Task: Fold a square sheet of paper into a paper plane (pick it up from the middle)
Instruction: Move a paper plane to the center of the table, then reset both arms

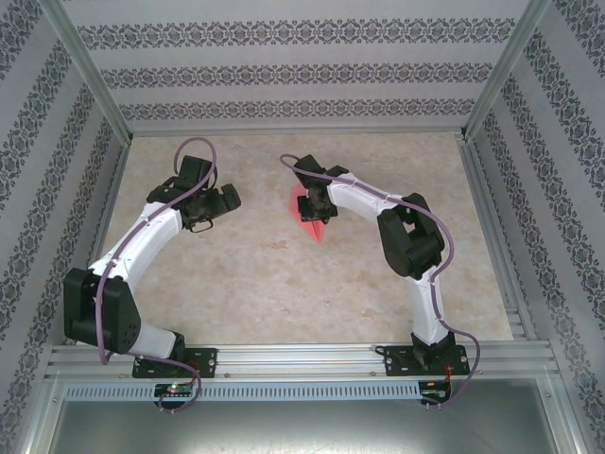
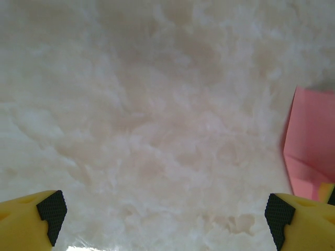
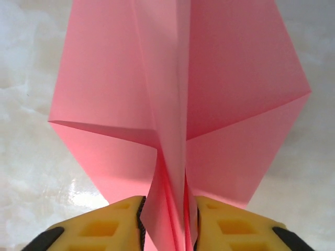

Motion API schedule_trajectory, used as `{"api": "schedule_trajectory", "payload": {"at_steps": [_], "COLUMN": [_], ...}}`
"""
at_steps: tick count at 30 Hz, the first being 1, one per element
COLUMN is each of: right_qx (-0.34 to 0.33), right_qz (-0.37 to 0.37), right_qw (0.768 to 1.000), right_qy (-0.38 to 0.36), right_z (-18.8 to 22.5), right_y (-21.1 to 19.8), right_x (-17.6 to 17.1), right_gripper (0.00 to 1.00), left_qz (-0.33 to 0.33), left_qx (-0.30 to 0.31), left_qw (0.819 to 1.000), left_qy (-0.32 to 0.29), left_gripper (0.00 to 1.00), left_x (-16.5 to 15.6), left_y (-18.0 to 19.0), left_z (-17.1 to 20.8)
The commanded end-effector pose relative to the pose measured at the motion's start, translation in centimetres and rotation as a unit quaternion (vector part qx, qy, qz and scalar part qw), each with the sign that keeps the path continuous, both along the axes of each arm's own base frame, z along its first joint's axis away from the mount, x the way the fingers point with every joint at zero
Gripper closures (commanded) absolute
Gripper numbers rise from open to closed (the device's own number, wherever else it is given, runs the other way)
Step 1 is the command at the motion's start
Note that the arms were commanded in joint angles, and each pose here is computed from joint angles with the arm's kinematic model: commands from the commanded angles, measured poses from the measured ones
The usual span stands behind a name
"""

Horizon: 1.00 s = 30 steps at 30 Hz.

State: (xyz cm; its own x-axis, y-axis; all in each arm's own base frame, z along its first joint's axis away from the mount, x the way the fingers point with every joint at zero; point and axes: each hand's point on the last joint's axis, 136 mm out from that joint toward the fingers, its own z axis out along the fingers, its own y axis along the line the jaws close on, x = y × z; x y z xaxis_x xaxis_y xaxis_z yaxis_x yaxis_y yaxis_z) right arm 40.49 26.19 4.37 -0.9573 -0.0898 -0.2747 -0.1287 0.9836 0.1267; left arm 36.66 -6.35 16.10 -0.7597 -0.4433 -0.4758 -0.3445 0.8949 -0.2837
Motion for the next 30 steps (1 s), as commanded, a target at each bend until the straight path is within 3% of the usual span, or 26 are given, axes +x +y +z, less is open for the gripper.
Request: {"api": "schedule_trajectory", "payload": {"at_steps": [1,6,10,13,18,22,30], "right_qx": [0.013,0.006,-0.042,-0.091,-0.146,-0.171,-0.159], "right_qz": [-0.006,-0.030,-0.079,-0.126,-0.194,-0.244,-0.227], "right_qw": [0.999,0.989,0.959,0.931,0.899,0.888,0.882], "right_qy": [-0.039,-0.146,-0.270,-0.330,-0.365,-0.350,-0.381], "right_z": [5.7,13.1,18.0,18.9,16.5,12.7,7.7], "right_y": [-0.5,-3.4,-9.4,-14.8,-22.9,-28.3,-30.5], "right_x": [0.5,0.6,0.4,-0.2,-1.9,-3.4,-3.2], "right_gripper": [0.63,0.38,0.17,0.02,0.02,0.02,0.02], "left_qz": [0.031,0.067,0.103,0.132,0.184,0.167,0.073], "left_qx": [0.053,0.100,0.150,0.188,0.230,0.261,0.255], "left_qw": [0.998,0.991,0.978,0.964,0.943,0.939,0.942], "left_qy": [-0.021,-0.065,-0.101,-0.131,-0.155,-0.149,-0.205], "left_gripper": [0.00,0.00,0.00,0.00,0.00,0.00,0.00], "left_x": [0.4,1.3,0.7,-0.5,-2.6,-3.0,-1.4], "left_y": [2.9,5.8,9.1,11.3,14.4,15.2,13.6], "left_z": [2.5,5.4,5.6,4.7,1.7,-0.9,-4.5]}}
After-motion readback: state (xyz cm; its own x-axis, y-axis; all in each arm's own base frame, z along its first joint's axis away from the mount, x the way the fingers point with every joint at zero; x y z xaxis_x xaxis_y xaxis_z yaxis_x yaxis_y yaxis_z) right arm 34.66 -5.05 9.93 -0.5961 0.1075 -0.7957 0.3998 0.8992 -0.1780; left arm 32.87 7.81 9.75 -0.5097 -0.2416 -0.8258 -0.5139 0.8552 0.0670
